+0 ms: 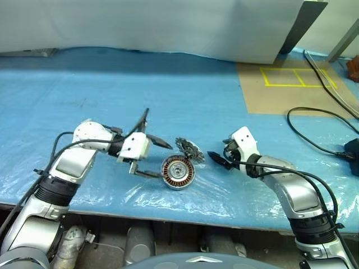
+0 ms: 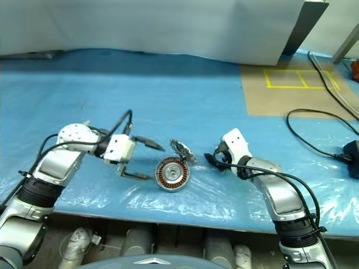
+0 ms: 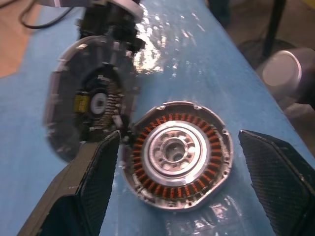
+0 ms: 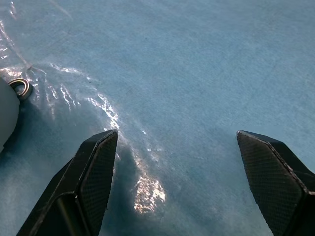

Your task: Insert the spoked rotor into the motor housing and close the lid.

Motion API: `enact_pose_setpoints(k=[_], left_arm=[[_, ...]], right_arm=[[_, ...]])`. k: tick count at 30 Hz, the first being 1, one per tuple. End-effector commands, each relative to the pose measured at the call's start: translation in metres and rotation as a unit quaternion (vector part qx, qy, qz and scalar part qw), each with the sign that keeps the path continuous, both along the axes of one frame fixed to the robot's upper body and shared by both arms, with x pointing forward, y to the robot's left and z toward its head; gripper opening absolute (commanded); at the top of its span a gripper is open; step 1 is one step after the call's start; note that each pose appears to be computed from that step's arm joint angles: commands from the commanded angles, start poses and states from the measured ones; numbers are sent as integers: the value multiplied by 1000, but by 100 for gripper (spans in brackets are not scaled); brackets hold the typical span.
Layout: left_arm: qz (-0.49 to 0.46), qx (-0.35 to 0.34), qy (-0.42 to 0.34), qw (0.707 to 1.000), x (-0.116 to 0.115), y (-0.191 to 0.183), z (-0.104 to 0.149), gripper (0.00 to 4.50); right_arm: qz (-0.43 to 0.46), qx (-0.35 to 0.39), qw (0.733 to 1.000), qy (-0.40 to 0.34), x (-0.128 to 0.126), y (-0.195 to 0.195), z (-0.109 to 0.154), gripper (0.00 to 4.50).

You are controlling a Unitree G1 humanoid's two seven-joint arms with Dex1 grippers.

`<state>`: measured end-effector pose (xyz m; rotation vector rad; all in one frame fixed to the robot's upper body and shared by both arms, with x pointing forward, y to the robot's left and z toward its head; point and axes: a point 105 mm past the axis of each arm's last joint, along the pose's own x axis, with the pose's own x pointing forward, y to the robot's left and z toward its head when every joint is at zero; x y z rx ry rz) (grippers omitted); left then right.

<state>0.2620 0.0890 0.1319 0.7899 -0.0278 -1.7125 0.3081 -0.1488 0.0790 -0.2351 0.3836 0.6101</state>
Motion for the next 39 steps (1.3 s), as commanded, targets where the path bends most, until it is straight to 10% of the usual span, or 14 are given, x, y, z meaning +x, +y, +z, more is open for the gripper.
enact_pose_setpoints(k=[1,22,39], left_arm=[[-50,38,-34,997,-6,-6,-15,406],[-97,108,-68,987,12,-26,-52,406],[-91,94,-81,988,9,-20,-35,406]], right_arm=[[4,2,1000,-26,3,3,12,404],[-25,-4,1000,-15,-12,-7,8,404],[-17,-8,1000,-13,-9,-5,7,404]])
